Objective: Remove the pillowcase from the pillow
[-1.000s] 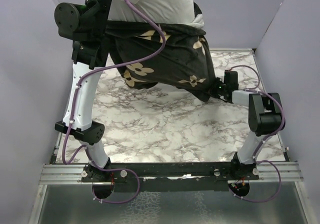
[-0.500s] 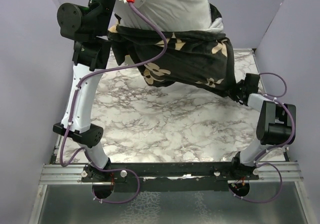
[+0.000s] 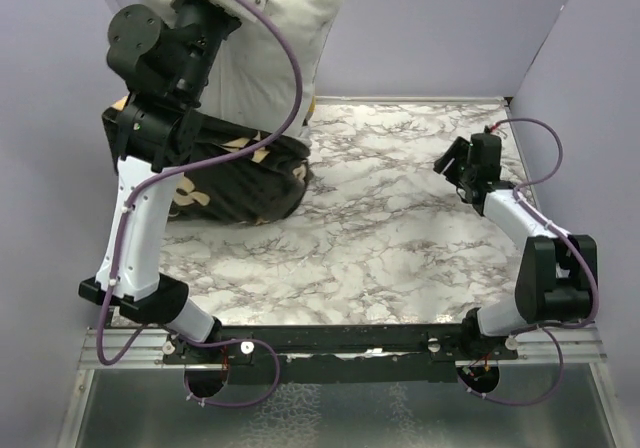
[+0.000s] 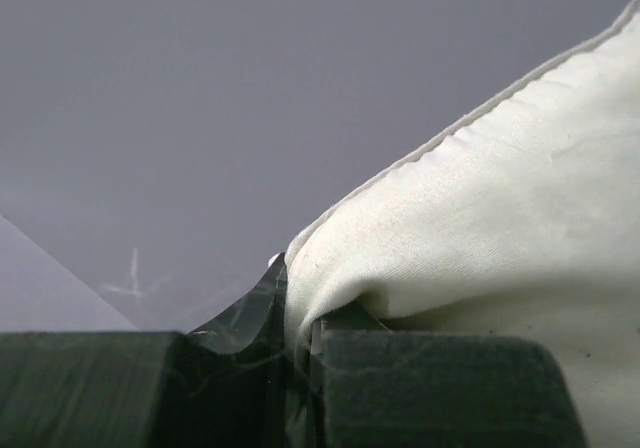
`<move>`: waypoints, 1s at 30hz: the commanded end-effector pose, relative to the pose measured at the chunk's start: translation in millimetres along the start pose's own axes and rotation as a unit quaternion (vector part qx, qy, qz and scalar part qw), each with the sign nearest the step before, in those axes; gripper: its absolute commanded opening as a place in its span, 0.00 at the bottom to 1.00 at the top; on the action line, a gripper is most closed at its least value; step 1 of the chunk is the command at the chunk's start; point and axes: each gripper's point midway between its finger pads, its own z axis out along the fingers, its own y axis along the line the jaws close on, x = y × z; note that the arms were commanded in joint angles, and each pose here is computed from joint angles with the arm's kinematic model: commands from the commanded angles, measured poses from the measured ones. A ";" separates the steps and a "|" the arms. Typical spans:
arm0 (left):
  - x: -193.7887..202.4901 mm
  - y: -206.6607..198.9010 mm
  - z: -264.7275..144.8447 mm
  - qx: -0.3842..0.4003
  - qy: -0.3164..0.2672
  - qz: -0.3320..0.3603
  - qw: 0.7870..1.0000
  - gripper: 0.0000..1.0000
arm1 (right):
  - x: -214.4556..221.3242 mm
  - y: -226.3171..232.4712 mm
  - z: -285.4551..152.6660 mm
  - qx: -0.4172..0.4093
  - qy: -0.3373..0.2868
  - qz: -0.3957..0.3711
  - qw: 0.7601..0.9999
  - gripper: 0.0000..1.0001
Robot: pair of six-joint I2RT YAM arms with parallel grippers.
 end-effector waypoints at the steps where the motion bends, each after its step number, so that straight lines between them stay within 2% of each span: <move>1: -49.3 34.9 2.0 -0.087 -0.059 -0.048 0.993 0.00 | -21.9 42.6 -32.6 -0.025 -0.095 -0.074 0.992 0.62; 4: -63.1 27.6 8.7 -0.104 -0.066 -0.038 0.992 0.00 | -12.7 74.7 -59.5 -0.073 -0.122 -0.087 0.986 0.62; 11: -96.4 1.3 10.0 -0.160 -0.062 0.046 0.984 0.00 | 23.1 126.9 -119.2 -0.177 -0.138 -0.137 0.965 0.62; 17: -130.3 -10.1 11.9 -0.191 -0.065 0.091 0.975 0.00 | 46.6 147.9 -157.1 -0.253 -0.126 -0.155 0.947 0.56; 20: -145.4 -18.9 8.9 -0.190 -0.072 0.109 0.973 0.00 | 56.1 153.0 -158.5 -0.270 -0.111 -0.163 0.943 0.58; 24: -158.0 -42.3 2.1 -0.161 -0.072 0.112 0.978 0.00 | 45.8 152.7 -141.4 -0.226 -0.121 -0.170 0.951 0.63; 30: -180.8 -75.3 -14.1 -0.102 -0.056 0.117 0.986 0.00 | -16.3 161.1 -134.2 -0.228 -0.150 -0.147 0.951 0.65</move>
